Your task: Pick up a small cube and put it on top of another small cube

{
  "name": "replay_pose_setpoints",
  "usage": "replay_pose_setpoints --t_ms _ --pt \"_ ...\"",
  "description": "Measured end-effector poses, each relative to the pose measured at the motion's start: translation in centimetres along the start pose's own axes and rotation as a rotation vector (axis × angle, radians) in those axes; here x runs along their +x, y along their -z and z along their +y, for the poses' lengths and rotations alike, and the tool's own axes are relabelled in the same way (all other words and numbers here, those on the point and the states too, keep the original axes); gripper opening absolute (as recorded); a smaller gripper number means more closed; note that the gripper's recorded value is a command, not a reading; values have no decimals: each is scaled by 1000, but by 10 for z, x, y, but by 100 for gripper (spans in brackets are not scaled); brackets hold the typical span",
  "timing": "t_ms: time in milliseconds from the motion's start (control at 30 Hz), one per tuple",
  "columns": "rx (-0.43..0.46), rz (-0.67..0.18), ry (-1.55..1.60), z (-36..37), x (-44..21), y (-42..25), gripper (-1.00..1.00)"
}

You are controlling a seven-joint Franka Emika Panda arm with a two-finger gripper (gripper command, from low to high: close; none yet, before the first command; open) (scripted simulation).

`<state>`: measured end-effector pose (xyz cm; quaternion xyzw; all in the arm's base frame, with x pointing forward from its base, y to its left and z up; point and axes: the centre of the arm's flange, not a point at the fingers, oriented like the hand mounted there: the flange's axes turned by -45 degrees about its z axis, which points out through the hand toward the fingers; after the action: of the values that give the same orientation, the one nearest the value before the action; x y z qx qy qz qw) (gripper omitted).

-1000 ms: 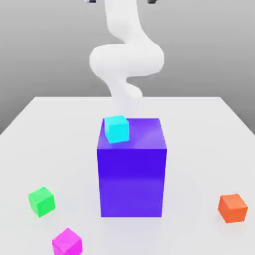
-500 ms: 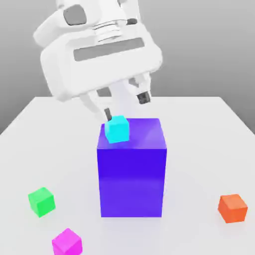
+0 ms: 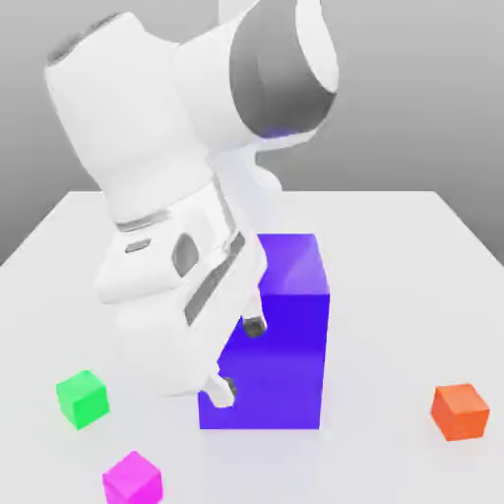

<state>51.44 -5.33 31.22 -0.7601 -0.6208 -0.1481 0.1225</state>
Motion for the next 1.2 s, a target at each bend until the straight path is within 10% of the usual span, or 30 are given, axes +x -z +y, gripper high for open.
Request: replay_pose_setpoints --t_ms 1200 --pt "207 -345 1070 -8 -131 -91 0"
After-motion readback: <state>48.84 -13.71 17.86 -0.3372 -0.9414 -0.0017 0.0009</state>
